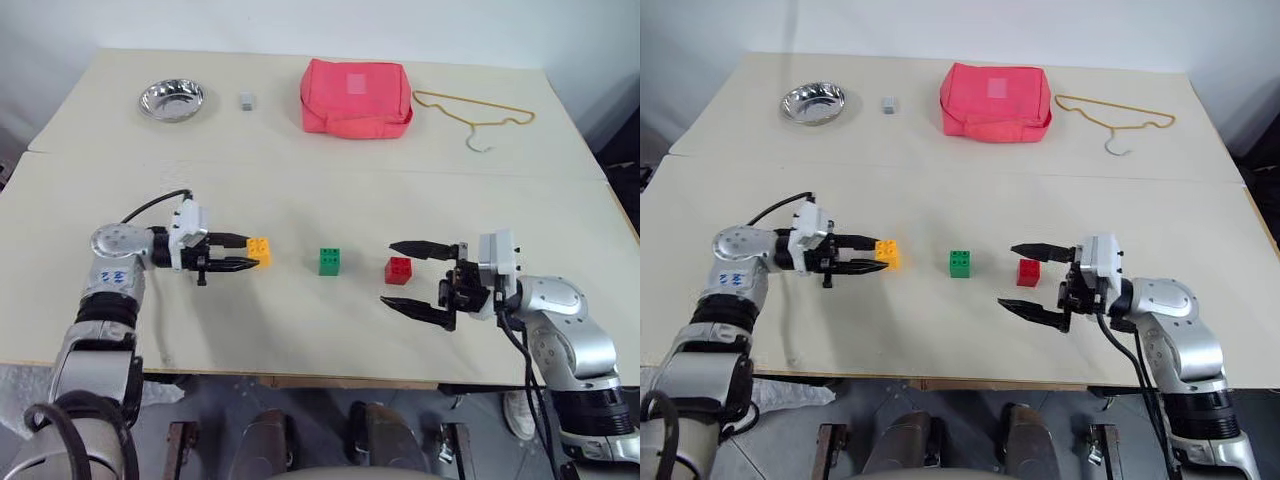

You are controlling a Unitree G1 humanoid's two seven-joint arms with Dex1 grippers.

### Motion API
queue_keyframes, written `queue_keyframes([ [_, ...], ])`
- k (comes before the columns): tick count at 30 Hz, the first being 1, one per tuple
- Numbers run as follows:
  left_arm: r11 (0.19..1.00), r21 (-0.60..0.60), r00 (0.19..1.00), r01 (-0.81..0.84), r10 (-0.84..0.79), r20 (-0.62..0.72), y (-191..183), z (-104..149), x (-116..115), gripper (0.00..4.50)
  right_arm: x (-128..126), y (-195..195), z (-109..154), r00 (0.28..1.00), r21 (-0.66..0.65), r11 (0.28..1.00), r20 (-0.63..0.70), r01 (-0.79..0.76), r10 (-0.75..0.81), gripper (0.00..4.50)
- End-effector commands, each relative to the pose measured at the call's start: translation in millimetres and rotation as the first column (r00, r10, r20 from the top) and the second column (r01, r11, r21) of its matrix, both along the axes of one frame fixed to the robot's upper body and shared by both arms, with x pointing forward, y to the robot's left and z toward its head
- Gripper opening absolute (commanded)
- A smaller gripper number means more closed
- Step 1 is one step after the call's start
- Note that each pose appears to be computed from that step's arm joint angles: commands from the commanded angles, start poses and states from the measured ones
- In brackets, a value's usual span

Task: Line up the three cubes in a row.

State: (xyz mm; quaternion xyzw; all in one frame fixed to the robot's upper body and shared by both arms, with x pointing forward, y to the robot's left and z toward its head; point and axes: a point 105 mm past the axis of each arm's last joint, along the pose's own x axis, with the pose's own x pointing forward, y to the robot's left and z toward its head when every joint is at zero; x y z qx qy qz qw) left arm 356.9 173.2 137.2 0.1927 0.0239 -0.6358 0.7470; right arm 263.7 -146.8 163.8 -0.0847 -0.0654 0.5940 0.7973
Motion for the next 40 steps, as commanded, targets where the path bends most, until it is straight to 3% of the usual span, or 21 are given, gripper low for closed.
queue_keyframes([
  [1,0.994,0.083,0.998,0.064,-0.064,-0.009,-5,-7,-1,1.47,-5,-15,7,0.999,-0.012,1.0,0.028,0.026,-0.025,4.5],
  [13,0.983,0.145,0.993,0.112,-0.107,-0.048,-10,-13,0,1.47,-11,-24,-1,0.995,-0.014,0.995,0.017,0.099,-0.099,4.5],
  [14,0.983,0.145,0.993,0.111,-0.105,-0.046,-9,-13,-1,2.18,-11,-24,-1,0.995,-0.014,0.995,0.016,0.1,-0.1,4.5],
  [16,0.986,0.126,0.993,0.108,-0.1,-0.067,-4,-11,-2,2.73,-10,-26,-2,0.994,-0.01,0.994,0.011,0.108,-0.108,4.5],
  [22,0.999,0.002,0.998,0.041,-0.041,0.051,30,31,-13,4.47,1,-46,-2,0.991,-0.012,0.992,0.048,0.128,-0.128,4.5],
  [25,0.999,-0.041,0.999,0.022,-0.02,0.048,45,39,-28,4.47,5,-50,7,0.994,0.06,0.993,0.022,0.106,-0.107,4.5],
  [27,0.999,-0.046,0.991,-0.029,0.035,0.126,57,44,-36,4.47,7,-51,15,0.996,0.099,0.992,0.029,0.076,-0.079,4.5],
  [30,0.995,-0.056,0.985,-0.087,0.095,0.141,70,45,-47,4.47,6,-54,12,0.999,0.051,0.999,0.042,0.009,-0.012,4.5],
  [34,0.971,0.018,0.968,-0.237,0.234,0.093,85,30,-46,4.47,13,-55,6,0.997,-0.034,0.998,0.063,-0.045,0.047,4.5],
  [40,0.966,-0.065,0.958,-0.249,0.256,0.131,82,36,-45,4.47,25,-54,1,0.995,-0.06,0.997,0.087,-0.042,0.047,4.5],
])
